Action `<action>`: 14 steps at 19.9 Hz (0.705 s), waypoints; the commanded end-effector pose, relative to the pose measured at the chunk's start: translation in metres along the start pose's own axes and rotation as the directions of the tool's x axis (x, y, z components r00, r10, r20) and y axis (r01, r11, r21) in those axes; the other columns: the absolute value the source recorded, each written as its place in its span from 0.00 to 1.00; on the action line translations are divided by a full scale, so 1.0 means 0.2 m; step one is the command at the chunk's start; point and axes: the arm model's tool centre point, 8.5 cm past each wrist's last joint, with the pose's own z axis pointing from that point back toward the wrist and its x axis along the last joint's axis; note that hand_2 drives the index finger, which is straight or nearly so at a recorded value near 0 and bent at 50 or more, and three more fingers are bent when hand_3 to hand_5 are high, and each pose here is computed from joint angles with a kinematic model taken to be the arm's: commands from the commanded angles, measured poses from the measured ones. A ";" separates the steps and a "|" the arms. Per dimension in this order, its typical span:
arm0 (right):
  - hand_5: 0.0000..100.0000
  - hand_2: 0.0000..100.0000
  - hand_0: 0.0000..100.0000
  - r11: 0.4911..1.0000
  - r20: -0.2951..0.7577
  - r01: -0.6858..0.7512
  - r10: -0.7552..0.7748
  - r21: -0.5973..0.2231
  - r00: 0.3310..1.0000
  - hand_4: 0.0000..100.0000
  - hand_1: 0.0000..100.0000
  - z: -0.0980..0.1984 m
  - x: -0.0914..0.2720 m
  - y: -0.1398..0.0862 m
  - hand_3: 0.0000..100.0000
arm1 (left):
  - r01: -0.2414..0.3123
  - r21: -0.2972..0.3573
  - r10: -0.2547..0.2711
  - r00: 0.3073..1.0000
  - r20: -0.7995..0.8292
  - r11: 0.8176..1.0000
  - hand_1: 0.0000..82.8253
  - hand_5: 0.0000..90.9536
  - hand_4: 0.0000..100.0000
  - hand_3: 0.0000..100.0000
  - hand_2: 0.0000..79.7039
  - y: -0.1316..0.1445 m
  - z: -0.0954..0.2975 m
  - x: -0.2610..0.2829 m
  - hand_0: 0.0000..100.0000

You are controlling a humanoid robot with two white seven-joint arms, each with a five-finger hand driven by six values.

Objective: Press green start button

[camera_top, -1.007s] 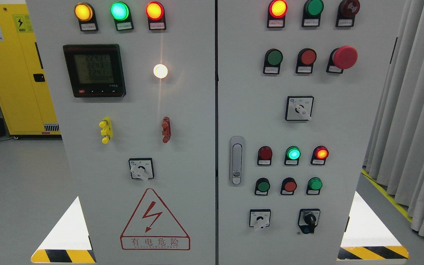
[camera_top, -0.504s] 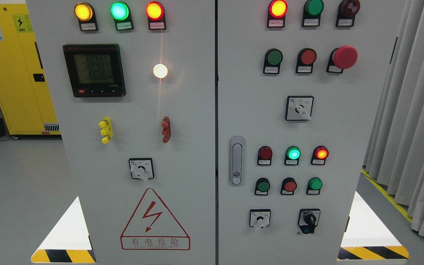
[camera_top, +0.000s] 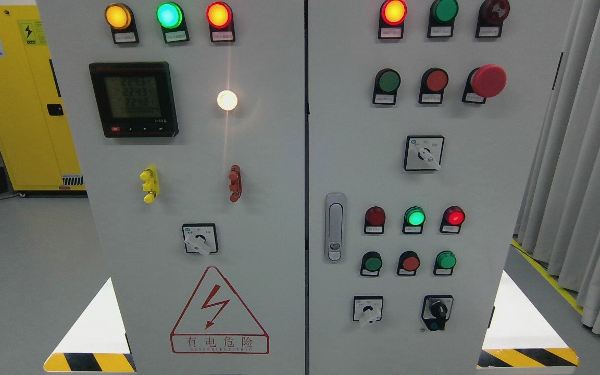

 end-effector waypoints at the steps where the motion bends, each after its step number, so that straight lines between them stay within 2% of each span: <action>1: 0.58 0.00 0.28 0.930 0.119 -0.221 0.265 -0.294 0.957 0.73 0.55 -0.08 0.28 -0.56 0.73 | -0.004 -0.033 0.006 0.998 0.059 0.999 0.67 0.00 0.00 0.00 0.00 -0.10 -0.01 0.15 0.12; 3: 0.62 0.00 0.29 0.911 0.111 -0.263 0.311 -0.318 0.944 0.75 0.56 -0.09 0.30 -0.61 0.73 | -0.004 -0.036 0.007 0.998 0.060 0.999 0.67 0.00 0.00 0.00 0.00 -0.11 -0.01 0.15 0.12; 7: 0.64 0.00 0.33 0.867 0.117 -0.347 0.410 -0.356 0.904 0.76 0.58 -0.15 0.35 -0.70 0.74 | -0.002 -0.038 0.004 0.998 0.060 0.999 0.67 0.00 0.00 0.00 0.00 -0.12 -0.01 0.15 0.12; 14: 0.69 0.00 0.37 0.812 0.117 -0.393 0.482 -0.431 0.868 0.76 0.62 -0.23 0.40 -0.87 0.74 | 0.000 -0.038 0.002 0.998 0.060 0.999 0.67 0.00 0.00 0.00 0.00 -0.12 -0.01 0.15 0.12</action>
